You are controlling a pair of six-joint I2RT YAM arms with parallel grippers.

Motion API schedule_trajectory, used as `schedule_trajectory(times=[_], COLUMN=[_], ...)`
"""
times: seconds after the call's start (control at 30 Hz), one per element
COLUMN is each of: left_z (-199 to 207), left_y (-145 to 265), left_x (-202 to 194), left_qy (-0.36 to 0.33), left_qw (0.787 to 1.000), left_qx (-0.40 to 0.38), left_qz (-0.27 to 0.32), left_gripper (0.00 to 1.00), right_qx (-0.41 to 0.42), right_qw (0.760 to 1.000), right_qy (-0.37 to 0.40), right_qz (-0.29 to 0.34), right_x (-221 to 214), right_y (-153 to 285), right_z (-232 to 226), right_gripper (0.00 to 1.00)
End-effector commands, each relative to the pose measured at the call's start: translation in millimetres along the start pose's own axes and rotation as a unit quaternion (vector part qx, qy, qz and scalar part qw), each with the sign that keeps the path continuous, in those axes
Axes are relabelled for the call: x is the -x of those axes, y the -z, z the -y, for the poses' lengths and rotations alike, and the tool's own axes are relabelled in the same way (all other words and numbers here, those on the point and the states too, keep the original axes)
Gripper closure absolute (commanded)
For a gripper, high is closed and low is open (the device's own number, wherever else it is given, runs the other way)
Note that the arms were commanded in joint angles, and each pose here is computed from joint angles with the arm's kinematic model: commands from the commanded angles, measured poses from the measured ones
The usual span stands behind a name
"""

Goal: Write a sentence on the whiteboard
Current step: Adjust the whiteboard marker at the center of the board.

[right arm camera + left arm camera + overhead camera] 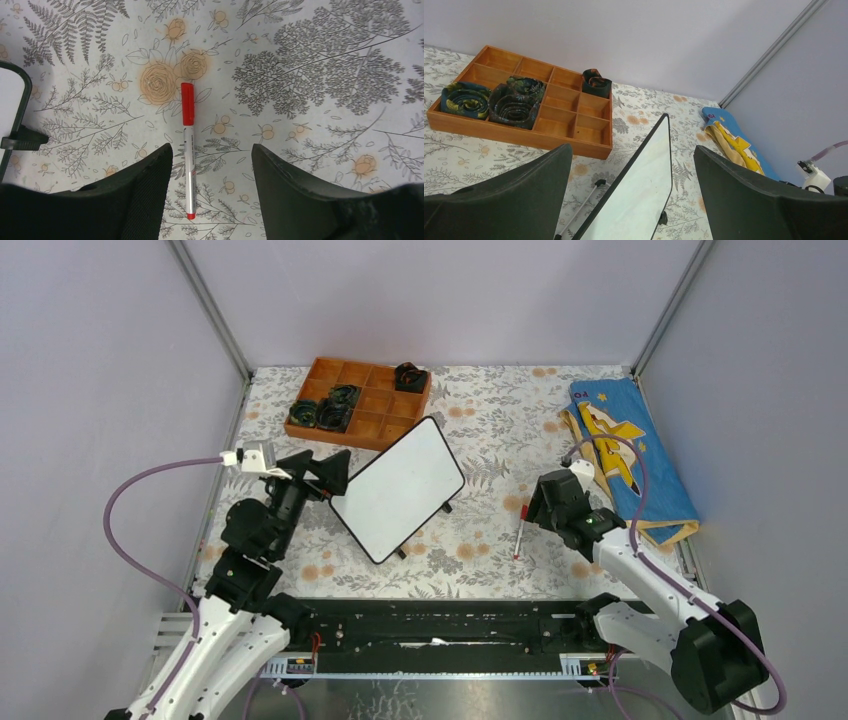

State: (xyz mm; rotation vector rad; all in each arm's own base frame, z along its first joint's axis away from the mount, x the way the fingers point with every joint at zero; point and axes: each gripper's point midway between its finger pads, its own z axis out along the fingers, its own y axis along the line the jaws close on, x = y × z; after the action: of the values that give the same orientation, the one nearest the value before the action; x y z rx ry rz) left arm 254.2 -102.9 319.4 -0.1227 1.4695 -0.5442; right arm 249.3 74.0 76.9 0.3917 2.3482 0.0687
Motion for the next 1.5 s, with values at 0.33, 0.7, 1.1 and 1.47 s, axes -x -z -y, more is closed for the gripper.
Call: schedule_trajectory(times=[0.33, 0.7, 1.1, 1.47], left_z=[10, 10, 10, 10], left_y=[-2, -2, -2, 0], left_x=[6, 5, 5, 7], left_qy=[0.008, 0.003, 0.002, 0.001], left_qw=[1.0, 1.0, 1.0, 1.0], left_qx=[-0.021, -0.02, -0.02, -0.02], left_qz=[0.012, 0.011, 0.011, 0.015], left_gripper=[0.01, 0.01, 0.01, 0.01], right_qx=[0.041, 0.037, 0.027, 0.014], right_qw=[0.996, 0.994, 0.991, 0.989], right_qy=[0.009, 0.023, 0.037, 0.054], right_qz=[-0.075, -0.102, -0.123, -0.14], right_x=[-29, -35, -46, -52], right_y=[-23, -39, -44, -44], right_z=[-25, -32, -28, -22], right_gripper=[0.41, 0.45, 0.51, 0.54])
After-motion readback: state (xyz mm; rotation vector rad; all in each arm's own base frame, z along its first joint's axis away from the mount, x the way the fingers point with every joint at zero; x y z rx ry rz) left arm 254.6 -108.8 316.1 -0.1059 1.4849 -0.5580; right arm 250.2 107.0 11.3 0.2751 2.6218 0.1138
